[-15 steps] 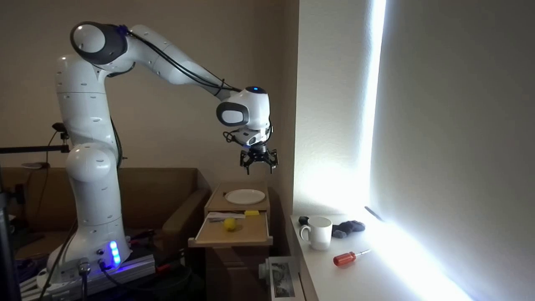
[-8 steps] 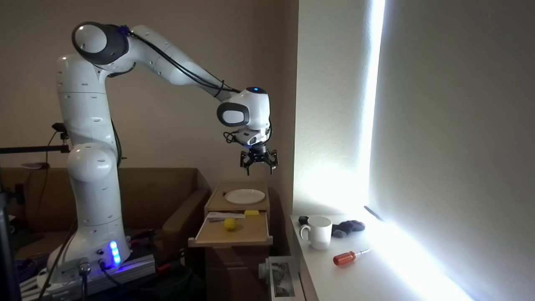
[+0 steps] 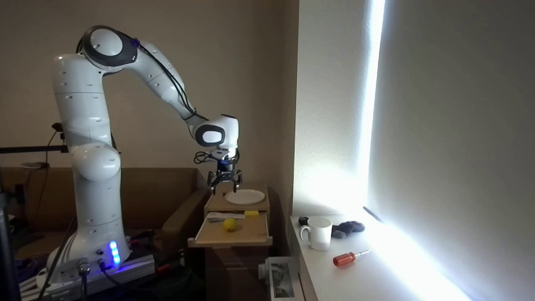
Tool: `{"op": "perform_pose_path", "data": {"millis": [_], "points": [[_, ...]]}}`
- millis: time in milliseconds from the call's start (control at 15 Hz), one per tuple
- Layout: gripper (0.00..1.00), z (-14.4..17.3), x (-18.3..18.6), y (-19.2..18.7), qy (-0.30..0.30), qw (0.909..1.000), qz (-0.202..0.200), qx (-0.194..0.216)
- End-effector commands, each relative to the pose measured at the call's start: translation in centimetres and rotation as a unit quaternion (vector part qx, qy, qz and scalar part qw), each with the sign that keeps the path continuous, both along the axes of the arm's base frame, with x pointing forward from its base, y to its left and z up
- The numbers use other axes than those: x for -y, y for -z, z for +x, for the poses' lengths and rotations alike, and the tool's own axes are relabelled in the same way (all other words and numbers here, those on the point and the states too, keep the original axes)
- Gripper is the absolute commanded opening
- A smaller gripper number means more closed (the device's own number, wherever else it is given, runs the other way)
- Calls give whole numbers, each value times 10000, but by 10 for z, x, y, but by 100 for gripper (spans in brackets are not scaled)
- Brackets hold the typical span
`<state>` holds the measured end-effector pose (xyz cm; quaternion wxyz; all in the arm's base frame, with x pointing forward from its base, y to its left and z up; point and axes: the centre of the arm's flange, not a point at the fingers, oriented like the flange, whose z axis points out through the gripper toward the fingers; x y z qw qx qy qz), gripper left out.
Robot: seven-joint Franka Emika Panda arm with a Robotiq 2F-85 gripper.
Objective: Put the mug on the window sill, put the lemon on the plate, and then close the top drawer
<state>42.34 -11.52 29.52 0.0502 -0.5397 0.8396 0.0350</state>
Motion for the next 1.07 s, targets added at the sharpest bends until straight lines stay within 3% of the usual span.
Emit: {"op": "perform_pose_path", "data": {"millis": [0,400,800,1000], "points": [[100,-25,-54,24,-263,9996,-59,54],[100,-12,-51,22,-289,9996,-55,-55],[100,14,-103,66,-166,9993,108,318],[100,25,-123,85,-39,9991,-104,418]]}}
